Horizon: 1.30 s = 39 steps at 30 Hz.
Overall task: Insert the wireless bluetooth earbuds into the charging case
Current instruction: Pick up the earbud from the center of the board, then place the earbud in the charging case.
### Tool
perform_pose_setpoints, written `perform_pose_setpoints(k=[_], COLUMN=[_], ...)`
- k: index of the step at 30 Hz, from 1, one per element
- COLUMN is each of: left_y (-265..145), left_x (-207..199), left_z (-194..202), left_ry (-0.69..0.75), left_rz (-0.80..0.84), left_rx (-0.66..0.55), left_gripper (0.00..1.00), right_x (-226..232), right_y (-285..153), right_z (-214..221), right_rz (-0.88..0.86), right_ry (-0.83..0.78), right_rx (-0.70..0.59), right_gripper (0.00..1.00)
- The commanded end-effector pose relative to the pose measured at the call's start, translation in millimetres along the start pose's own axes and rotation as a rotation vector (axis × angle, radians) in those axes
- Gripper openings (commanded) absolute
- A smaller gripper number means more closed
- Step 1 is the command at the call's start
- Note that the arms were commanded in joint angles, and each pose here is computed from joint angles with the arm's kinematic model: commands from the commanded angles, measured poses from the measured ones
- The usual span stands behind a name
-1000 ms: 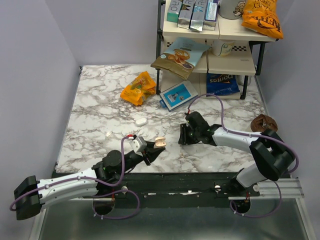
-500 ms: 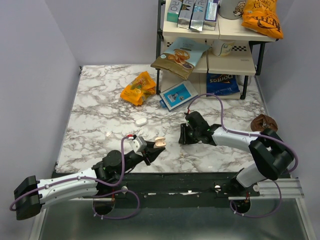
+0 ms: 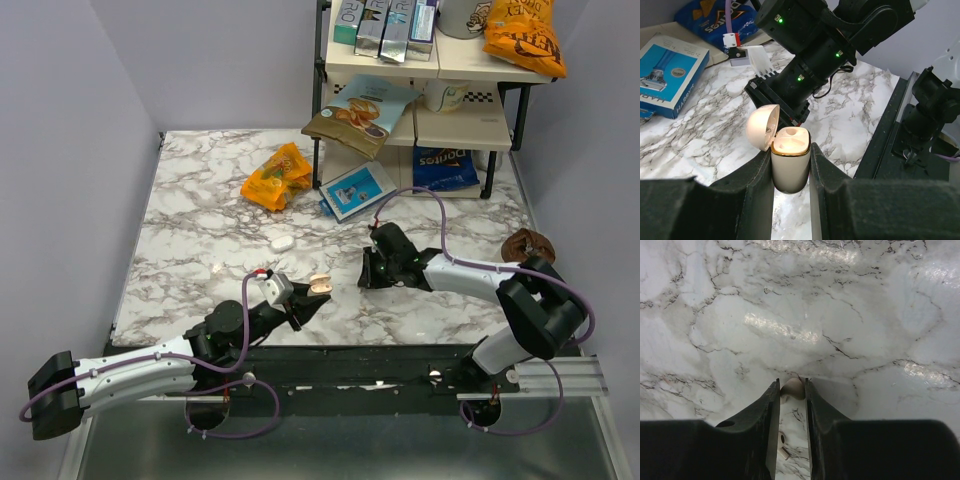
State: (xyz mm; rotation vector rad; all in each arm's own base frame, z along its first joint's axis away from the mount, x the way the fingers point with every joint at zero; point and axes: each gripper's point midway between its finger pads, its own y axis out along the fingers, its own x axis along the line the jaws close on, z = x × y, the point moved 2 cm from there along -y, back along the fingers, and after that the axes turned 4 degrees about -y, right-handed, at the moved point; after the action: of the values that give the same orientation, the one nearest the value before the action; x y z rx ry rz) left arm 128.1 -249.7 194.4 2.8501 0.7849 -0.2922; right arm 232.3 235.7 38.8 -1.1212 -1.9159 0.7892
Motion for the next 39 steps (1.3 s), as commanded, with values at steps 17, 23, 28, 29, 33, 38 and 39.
perform_pose_setpoints(k=[17, 23, 28, 29, 33, 38, 39], left_y=[2, 12, 30, 33, 50, 68, 73], left_x=[3, 7, 9, 8, 11, 13, 15], left_z=[-9, -14, -14, -19, -21, -31, -33], left_ry=[-0.047, -0.035, 0.004, 0.003, 0.022, 0.034, 0.034], left_rz=[-0.032, -0.059, -0.072, -0.071, -0.07, -0.038, -0.036], left_rx=[-0.077, -0.099, -0.092, -0.111, -0.117, -0.146, -0.147], left_gripper=[0.0, 0.0, 0.0, 0.0, 0.0, 0.0, 0.0], right_x=[15, 27, 34, 36, 39, 47, 49], right_y=[-74, -126, -154, -162, -182, -202, -206], right_z=[-57, -82, -89, -91, -97, -102, -102], right_rz=[-0.046, -0.1, -0.144, -0.153, -0.18, -0.214, -0.222], right_ry=[-0.072, -0.129, -0.163, -0.169, -0.2, -0.233, -0.238], right_rx=[-0.288, -0.453, -0.521, -0.548, -0.631, -0.7, -0.713], right_gripper=[0.25, 0.25, 0.26, 0.26, 0.26, 0.25, 0.25])
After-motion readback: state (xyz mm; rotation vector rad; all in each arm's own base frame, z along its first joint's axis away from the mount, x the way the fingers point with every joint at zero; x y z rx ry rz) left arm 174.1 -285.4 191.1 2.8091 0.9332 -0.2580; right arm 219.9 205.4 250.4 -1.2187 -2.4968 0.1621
